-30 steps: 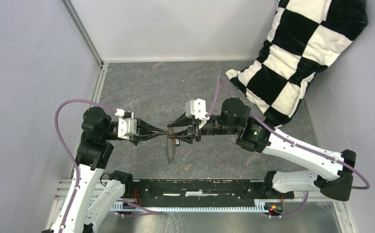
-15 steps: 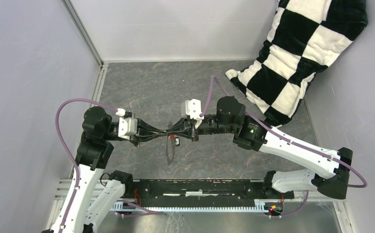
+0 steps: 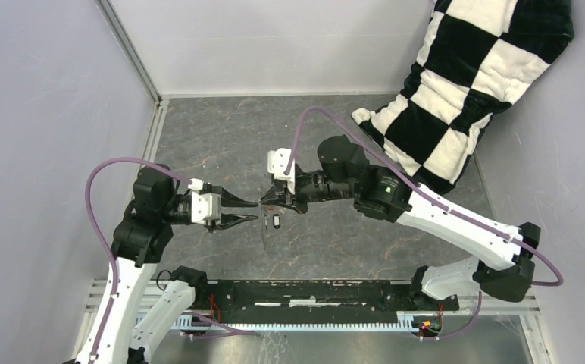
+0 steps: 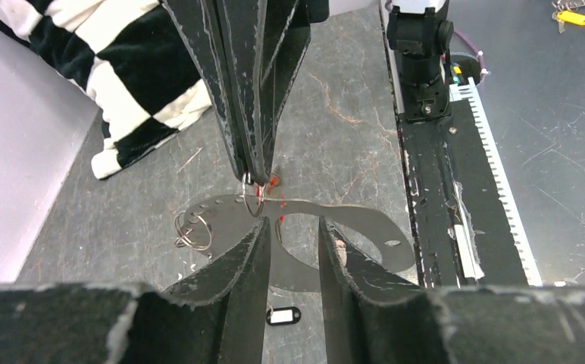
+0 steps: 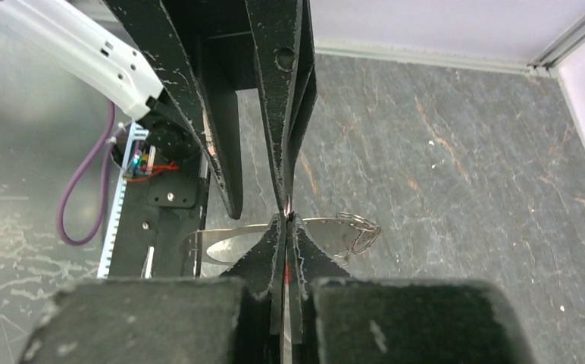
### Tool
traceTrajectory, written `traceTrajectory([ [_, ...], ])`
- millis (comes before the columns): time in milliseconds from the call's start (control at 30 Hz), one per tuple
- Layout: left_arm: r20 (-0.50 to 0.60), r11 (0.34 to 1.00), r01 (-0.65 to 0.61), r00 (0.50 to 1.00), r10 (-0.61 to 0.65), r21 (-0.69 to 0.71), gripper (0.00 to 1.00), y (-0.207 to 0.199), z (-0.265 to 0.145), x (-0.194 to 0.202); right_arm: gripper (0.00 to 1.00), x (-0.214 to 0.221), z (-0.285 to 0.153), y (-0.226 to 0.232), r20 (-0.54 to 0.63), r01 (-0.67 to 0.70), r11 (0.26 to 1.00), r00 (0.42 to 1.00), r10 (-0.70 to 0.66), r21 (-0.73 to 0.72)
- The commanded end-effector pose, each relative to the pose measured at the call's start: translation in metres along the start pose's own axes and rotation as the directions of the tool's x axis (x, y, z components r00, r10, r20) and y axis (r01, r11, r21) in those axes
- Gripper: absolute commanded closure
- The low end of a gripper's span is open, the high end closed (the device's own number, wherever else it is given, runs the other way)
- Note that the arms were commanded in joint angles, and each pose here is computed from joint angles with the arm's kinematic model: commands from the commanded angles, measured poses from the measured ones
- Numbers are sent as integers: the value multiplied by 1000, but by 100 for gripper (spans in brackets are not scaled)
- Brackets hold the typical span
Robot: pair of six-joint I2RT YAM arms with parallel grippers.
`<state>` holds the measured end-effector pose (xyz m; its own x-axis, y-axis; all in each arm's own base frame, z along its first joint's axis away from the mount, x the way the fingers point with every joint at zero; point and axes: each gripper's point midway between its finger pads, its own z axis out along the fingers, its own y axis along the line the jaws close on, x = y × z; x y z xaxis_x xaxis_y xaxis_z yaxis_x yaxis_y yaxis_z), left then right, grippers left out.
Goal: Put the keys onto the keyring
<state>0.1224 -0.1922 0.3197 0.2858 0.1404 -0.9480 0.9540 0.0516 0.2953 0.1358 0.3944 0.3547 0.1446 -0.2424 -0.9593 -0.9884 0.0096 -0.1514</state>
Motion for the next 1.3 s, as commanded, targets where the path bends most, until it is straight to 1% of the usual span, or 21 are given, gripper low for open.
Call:
traceTrajectory([
  [0,-26,999,-53,998,52,-7,63,7,-2,-2,100,-6,-2,-6,-49,36,999,998,-36,-2],
  [200,-64,998,-40,997,38,-40,63,17,-2,7,100,-5,1,-3,-80,46,999,996,-48,-27],
  [467,-56,1000,-19,998,18,-25,65,18,0,5,100,-3,9,0,-115,46,998,992,-52,-52],
  [633,-12,1000,-13,1000,13,15,73,10,1,-8,100,-4,14,2,-120,41,997,992,-48,-65],
  [733,-16,1000,-8,1000,8,8,84,10,0,-7,100,-4,16,3,-128,42,997,990,-50,-67],
  [800,-28,999,-34,999,34,10,89,8,-1,-3,100,-8,17,4,-123,45,997,991,-53,-70],
  [900,-61,999,-37,997,38,14,97,6,-2,6,100,-11,18,6,-126,49,996,990,-58,-74],
  [1200,-96,999,-9,995,13,42,98,9,-1,12,99,-23,24,8,-115,58,995,991,-68,-86],
  [1267,-77,998,-2,997,7,67,98,4,1,10,91,-29,22,6,-96,56,996,993,-63,-73],
])
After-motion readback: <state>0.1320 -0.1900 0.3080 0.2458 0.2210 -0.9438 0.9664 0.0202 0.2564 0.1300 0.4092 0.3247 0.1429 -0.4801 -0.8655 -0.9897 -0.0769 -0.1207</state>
